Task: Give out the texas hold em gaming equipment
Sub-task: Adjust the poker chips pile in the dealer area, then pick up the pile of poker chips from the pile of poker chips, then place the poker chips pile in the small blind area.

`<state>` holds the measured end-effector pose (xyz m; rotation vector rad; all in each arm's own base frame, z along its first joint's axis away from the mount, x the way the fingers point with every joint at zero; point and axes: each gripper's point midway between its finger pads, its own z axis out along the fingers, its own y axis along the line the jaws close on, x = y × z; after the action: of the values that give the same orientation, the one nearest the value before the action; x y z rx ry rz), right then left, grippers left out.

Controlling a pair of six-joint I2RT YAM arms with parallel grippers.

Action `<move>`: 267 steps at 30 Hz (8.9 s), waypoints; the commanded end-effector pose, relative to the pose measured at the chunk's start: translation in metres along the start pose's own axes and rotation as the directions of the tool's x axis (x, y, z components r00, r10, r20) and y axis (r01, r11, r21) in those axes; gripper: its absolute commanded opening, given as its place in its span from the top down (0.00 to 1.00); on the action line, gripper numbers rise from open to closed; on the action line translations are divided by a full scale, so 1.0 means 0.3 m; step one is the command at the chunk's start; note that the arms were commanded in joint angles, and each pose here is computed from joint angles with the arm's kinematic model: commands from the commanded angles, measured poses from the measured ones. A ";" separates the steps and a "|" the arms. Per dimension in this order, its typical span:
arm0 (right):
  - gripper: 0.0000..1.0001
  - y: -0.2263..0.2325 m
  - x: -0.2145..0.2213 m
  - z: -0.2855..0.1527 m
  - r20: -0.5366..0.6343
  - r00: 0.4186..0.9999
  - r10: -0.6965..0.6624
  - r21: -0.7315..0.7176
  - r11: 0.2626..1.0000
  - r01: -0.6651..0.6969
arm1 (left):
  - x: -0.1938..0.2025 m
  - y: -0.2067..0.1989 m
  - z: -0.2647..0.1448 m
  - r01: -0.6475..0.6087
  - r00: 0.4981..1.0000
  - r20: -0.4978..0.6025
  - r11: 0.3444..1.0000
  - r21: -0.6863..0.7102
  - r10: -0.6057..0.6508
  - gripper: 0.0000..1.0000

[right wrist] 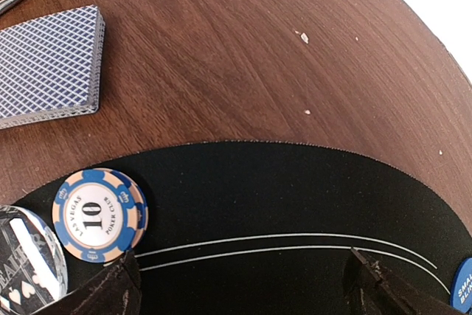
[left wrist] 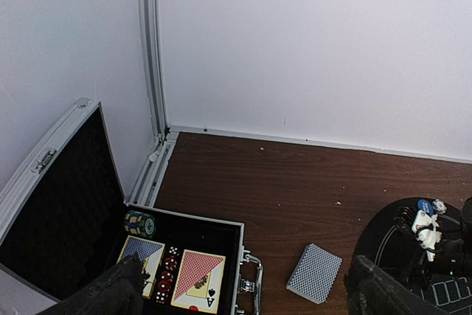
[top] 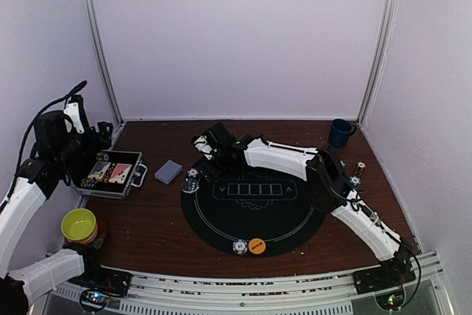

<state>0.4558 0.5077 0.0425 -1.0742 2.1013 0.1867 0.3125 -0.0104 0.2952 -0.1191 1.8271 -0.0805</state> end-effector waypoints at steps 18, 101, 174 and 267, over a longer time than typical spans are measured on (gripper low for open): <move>0.00 -0.035 -0.098 -0.236 0.003 0.999 -0.052 0.008 0.999 0.052 | -0.043 -0.001 -0.011 0.008 0.999 0.042 1.000 0.008 -0.008 0.02; 0.10 -0.840 1.018 -1.074 -0.205 0.783 0.587 0.333 0.794 -0.508 | -0.055 -0.016 -0.025 0.007 0.998 0.058 0.999 0.033 -0.009 0.02; 0.67 -0.806 1.000 -1.034 -0.232 0.829 0.509 0.371 0.834 -0.409 | -0.060 -0.007 -0.031 0.005 0.998 0.066 1.000 0.019 -0.006 0.02; 0.62 -0.763 0.469 -0.162 -0.325 0.937 0.126 0.122 0.988 -0.091 | -0.061 0.001 -0.032 0.001 0.998 0.068 1.000 0.005 -0.001 0.02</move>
<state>0.5497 0.2574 0.0343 -0.9973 2.4230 -0.0082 0.3080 -0.0119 0.3023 -0.1107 1.8033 -0.0936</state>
